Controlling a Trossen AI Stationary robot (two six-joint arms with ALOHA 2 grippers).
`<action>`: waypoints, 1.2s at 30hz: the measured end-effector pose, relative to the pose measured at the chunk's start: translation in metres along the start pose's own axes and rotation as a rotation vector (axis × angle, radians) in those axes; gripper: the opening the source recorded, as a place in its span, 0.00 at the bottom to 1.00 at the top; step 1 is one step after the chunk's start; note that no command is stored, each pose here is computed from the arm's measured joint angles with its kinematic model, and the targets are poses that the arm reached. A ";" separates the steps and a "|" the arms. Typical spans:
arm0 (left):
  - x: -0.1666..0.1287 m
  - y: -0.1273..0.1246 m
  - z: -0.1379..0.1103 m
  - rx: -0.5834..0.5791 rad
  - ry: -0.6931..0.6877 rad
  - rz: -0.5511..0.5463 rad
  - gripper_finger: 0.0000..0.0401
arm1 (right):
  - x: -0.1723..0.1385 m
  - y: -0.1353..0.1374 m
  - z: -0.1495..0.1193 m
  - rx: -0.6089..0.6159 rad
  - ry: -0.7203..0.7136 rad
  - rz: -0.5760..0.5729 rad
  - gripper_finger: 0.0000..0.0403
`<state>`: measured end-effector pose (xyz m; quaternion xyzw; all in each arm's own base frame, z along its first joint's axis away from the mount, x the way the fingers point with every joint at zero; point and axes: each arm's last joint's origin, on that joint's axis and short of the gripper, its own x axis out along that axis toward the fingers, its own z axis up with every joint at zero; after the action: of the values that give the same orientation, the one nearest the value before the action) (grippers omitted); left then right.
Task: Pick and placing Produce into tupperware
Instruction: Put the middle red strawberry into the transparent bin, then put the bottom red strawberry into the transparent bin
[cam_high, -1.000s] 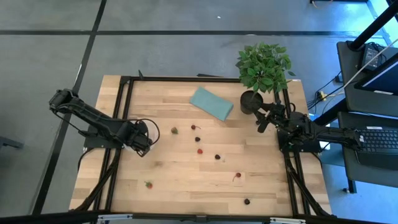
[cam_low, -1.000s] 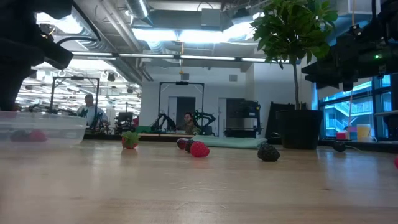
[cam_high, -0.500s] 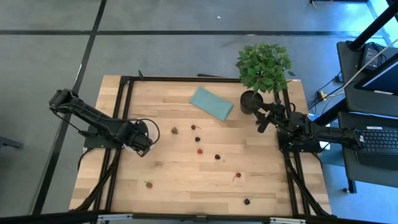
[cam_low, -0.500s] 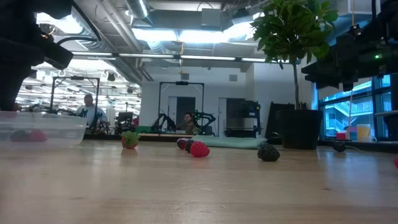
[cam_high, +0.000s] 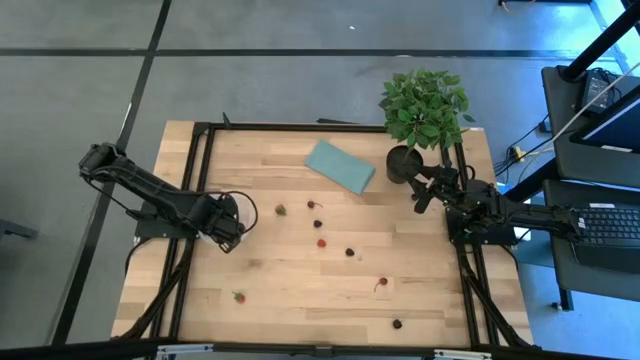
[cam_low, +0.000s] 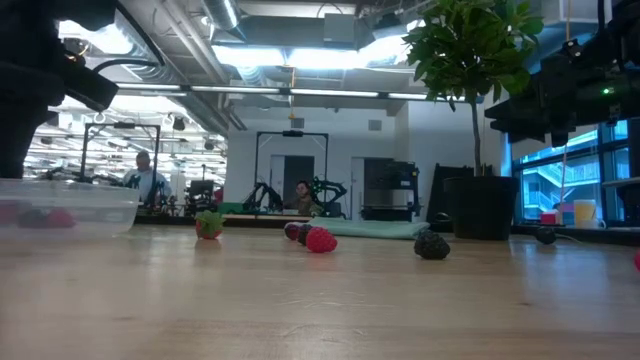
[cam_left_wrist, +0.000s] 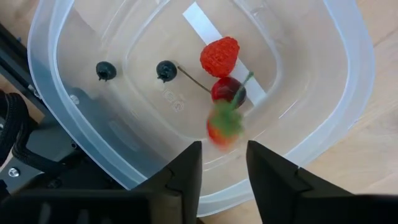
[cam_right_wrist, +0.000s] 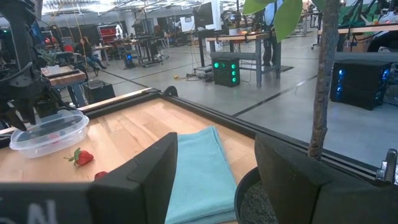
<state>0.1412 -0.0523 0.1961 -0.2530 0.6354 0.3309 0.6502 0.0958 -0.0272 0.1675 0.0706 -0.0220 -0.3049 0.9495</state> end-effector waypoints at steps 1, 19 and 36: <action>0.000 0.000 0.000 0.000 0.000 0.000 0.31 | 0.000 0.000 0.000 0.000 0.000 0.000 0.54; 0.000 0.000 0.000 0.019 0.000 0.000 0.37 | 0.000 0.000 0.000 0.000 0.000 0.000 0.54; -0.054 -0.052 -0.008 0.819 -0.286 -0.430 0.37 | 0.000 0.000 0.000 0.003 0.000 0.001 0.54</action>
<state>0.1758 -0.0980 0.2441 -0.0538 0.5509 -0.0566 0.8309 0.0959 -0.0272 0.1675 0.0720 -0.0225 -0.3045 0.9495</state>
